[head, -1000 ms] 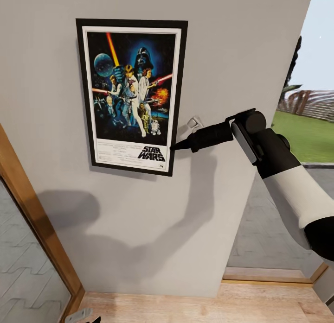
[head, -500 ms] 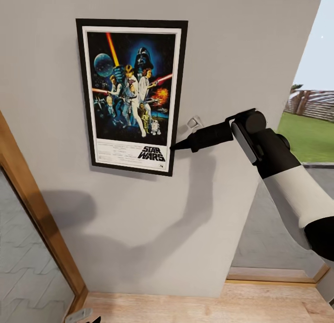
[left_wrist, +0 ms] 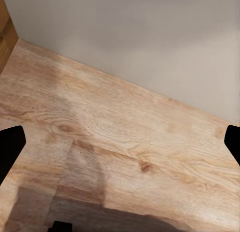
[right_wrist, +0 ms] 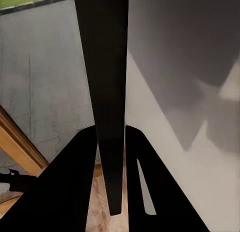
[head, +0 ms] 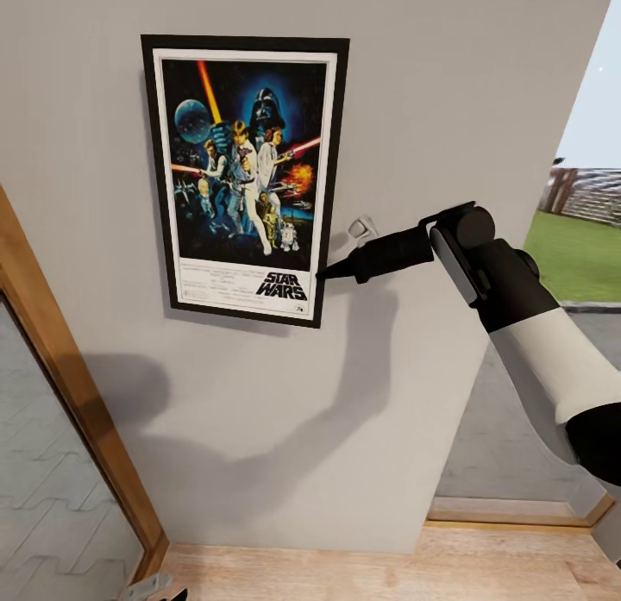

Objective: Pick up the poster from the kitchen countertop and hang it on one of the wall nails in the kitchen.

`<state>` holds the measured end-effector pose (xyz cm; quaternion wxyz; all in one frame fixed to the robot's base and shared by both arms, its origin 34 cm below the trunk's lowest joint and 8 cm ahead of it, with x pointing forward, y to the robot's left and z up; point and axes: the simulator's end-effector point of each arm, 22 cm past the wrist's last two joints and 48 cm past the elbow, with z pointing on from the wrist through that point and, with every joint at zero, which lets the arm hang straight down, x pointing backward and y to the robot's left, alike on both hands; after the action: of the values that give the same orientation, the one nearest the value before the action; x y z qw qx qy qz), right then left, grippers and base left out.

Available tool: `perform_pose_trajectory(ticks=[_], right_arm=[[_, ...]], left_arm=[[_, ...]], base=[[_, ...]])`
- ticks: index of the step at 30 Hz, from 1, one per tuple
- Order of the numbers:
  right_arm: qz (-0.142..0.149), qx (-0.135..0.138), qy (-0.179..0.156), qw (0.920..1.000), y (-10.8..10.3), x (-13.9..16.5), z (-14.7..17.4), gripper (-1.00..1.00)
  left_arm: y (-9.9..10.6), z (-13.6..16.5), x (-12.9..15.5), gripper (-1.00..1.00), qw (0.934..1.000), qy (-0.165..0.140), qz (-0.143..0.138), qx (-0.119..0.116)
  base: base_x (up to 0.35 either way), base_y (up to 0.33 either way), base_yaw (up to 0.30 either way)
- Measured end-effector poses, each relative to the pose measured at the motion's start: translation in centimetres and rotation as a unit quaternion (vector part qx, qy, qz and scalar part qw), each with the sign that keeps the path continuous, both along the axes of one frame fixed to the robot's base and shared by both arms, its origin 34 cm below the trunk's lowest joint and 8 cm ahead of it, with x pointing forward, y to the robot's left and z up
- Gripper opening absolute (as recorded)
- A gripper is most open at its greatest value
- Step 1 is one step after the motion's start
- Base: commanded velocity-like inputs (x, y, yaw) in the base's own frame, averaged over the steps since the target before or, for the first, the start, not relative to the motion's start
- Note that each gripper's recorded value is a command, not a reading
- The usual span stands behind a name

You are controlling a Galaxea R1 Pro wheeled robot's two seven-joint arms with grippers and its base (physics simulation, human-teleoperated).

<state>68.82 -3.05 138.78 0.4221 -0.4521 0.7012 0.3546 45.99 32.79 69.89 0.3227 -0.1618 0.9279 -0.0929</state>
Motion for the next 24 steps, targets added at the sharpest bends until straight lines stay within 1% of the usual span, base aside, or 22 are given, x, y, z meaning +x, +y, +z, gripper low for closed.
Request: perform_pose_trajectory(ticks=[11,24], right_arm=[[0.000,0.000,0.000,1.0000,0.00,0.00,-0.02,-1.00],[0.000,-0.001,0.000,1.0000,0.03,-0.01,-0.05,-1.00]], left_arm=[[0.00,0.00,0.01,1.00,1.0000,0.000,0.000,0.000],[0.01,0.01,0.01,1.00,1.0000,0.000,0.001,0.000]], base=[[0.000,0.059,0.000],[0.000,0.008,0.000]])
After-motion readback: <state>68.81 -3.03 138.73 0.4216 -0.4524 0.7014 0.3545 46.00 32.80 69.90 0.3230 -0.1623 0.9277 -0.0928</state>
